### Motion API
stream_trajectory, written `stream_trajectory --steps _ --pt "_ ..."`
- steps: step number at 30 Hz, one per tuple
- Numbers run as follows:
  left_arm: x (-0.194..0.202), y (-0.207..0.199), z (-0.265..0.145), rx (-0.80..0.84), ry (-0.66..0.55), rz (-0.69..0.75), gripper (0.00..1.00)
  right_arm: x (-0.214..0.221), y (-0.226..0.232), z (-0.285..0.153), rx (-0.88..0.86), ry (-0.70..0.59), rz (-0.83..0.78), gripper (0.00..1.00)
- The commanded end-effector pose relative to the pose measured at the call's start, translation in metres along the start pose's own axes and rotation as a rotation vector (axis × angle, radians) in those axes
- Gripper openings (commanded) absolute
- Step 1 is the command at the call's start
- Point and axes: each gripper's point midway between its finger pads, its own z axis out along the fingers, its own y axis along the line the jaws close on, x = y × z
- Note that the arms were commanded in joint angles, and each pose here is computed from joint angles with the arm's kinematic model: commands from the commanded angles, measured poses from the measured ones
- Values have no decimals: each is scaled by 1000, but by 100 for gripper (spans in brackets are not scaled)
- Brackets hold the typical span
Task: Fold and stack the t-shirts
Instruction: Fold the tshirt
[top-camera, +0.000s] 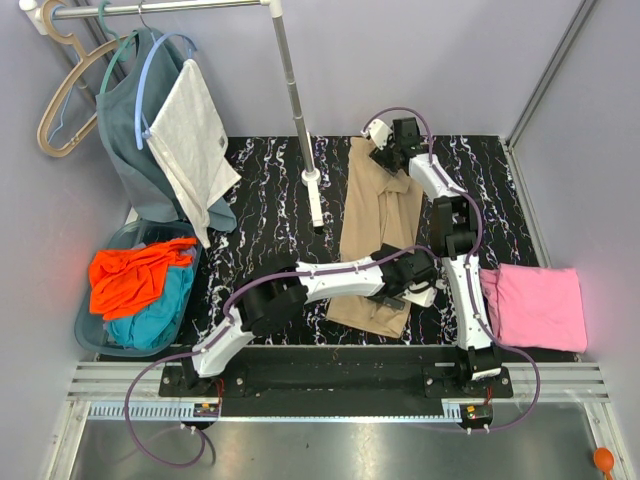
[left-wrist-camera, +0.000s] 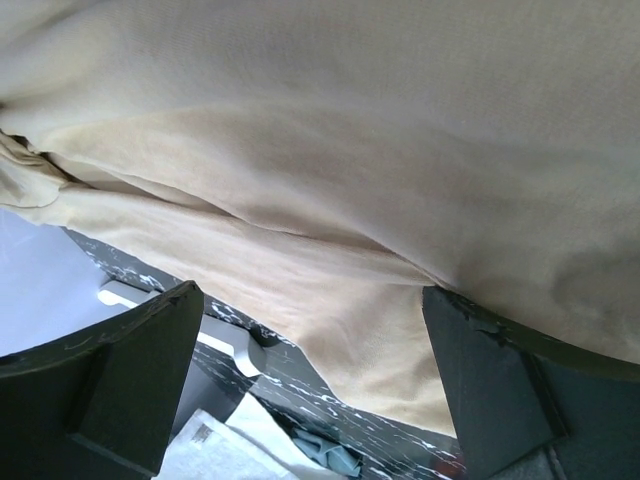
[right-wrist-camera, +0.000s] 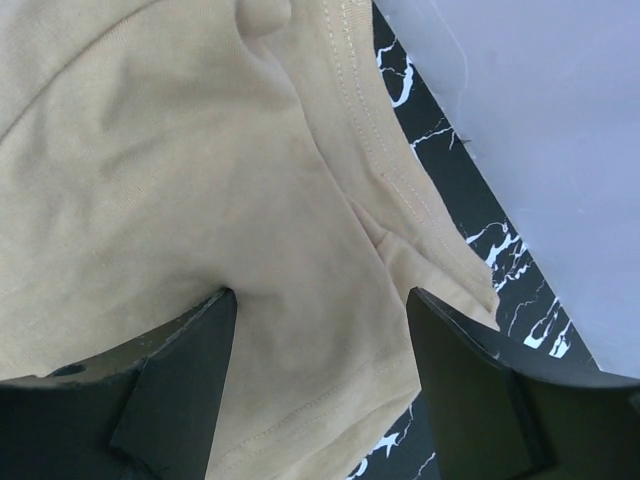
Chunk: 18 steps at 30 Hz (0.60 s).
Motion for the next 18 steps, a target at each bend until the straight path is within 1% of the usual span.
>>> stream_trajectory --steps 1,7,13,17,18 --pt "-24 26 24 -71 -140 -147 99 2 9 14 12 24 -39 77" --pt "-18 41 36 -104 -146 -164 99 6 4 22 39 34 -58 77" --pt "-14 60 43 -150 -148 -178 99 5 -12 27 94 31 -67 78" --pt "-13 73 37 -189 -154 -197 99 -1 -24 22 119 12 -45 78" --pt "-14 78 28 -203 -167 -206 99 0 -24 22 118 13 -38 78"
